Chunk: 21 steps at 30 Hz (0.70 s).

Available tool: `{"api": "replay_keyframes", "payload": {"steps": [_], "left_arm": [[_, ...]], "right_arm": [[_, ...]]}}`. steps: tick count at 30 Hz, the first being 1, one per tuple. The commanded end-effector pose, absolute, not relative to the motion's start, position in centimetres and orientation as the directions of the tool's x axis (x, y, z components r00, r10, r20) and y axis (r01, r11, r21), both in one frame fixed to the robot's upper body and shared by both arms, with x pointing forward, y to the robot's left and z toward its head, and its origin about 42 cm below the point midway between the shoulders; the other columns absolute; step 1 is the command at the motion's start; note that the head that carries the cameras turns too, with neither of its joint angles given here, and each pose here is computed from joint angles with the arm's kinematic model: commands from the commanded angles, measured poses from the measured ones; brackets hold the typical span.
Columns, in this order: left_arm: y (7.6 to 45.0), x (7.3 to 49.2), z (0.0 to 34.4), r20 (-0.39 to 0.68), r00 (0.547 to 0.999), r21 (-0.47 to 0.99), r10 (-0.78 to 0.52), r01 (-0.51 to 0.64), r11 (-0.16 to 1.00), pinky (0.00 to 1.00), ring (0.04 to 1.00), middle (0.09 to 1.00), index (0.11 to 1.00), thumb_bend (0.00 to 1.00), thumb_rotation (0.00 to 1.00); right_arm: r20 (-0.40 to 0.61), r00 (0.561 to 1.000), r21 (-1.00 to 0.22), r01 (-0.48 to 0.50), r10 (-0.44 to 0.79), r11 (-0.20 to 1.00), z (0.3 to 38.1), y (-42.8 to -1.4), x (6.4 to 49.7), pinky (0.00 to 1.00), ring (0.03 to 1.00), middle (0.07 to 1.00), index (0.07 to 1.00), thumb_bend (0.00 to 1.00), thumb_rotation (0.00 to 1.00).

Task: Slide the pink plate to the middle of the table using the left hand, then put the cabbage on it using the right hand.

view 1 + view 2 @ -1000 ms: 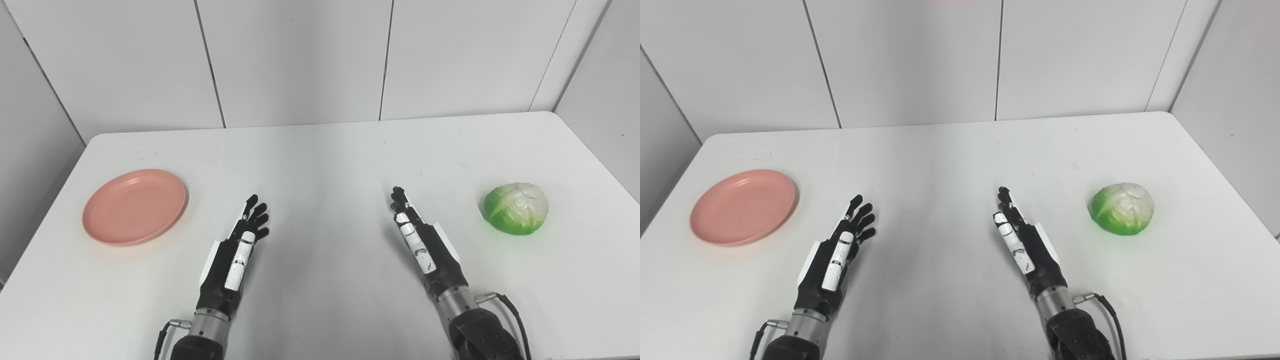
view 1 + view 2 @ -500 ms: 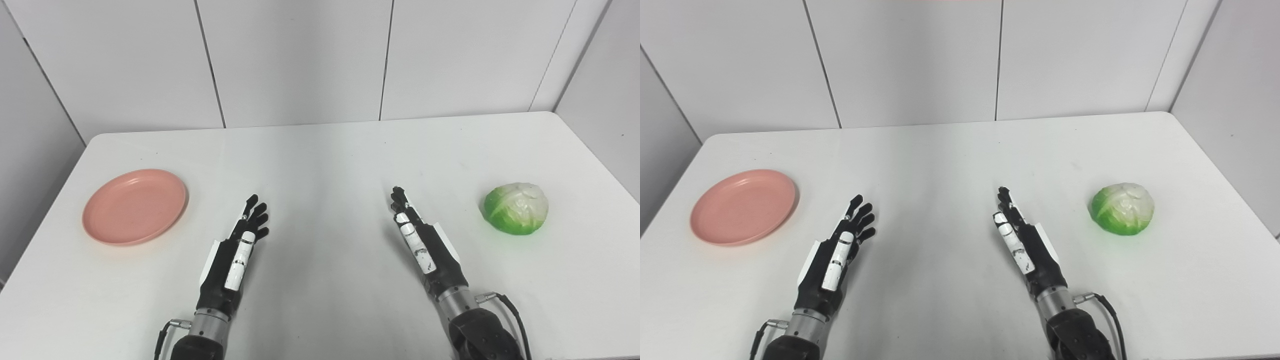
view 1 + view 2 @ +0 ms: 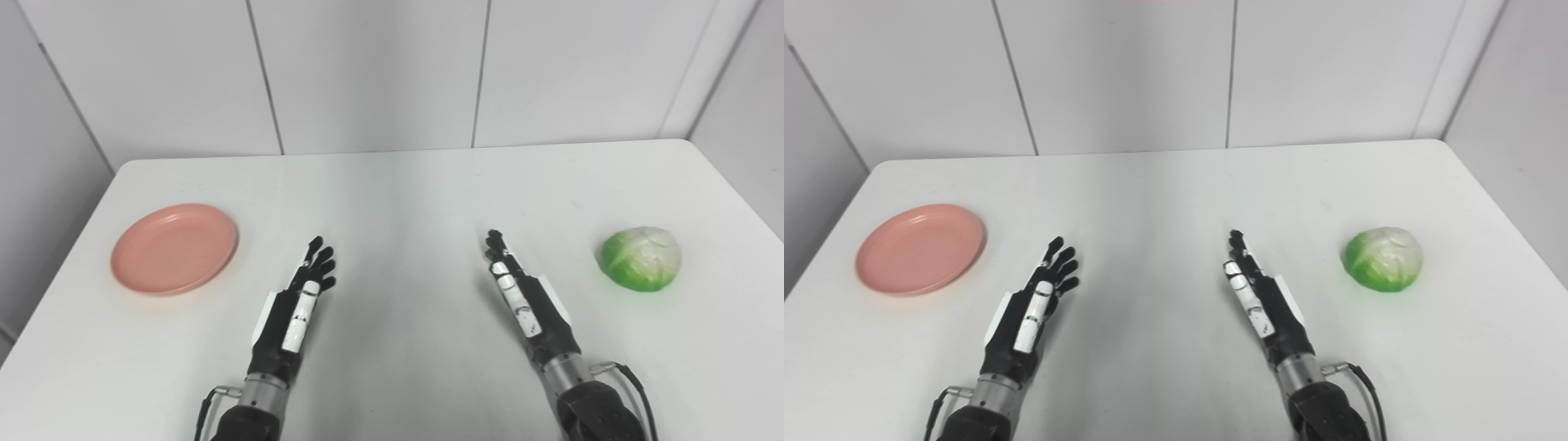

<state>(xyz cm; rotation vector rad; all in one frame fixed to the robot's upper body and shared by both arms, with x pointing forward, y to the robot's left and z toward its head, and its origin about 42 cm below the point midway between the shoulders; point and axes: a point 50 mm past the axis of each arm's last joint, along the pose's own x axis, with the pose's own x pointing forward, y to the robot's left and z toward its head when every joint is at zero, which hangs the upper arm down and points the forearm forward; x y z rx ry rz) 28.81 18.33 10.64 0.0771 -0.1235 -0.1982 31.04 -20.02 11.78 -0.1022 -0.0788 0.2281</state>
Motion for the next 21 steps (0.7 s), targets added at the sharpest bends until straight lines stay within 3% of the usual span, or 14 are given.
{"api": "replay_keyframes", "payload": {"steps": [1, 21], "left_arm": [[17.8, 28.6, 8.5, 0.064, 0.978, 0.103, -0.199, 0.192, 0.976, 0.91, 0.948, 0.955, 0.948, 0.47, 1.0], [14.7, 29.7, 5.7, 0.051, 0.979, 0.083, -0.2, 0.195, 0.977, 0.94, 0.969, 0.968, 0.95, 0.49, 1.0]], "right_arm": [[0.079, 0.968, -0.101, -0.229, 0.237, 0.968, 11.5, -20.8, 30.8, 1.0, 0.999, 1.0, 1.0, 0.33, 1.0], [0.076, 0.969, -0.08, -0.231, 0.237, 0.97, 11.9, -22.9, 30.9, 1.0, 1.0, 1.0, 1.0, 0.16, 1.0]]}}
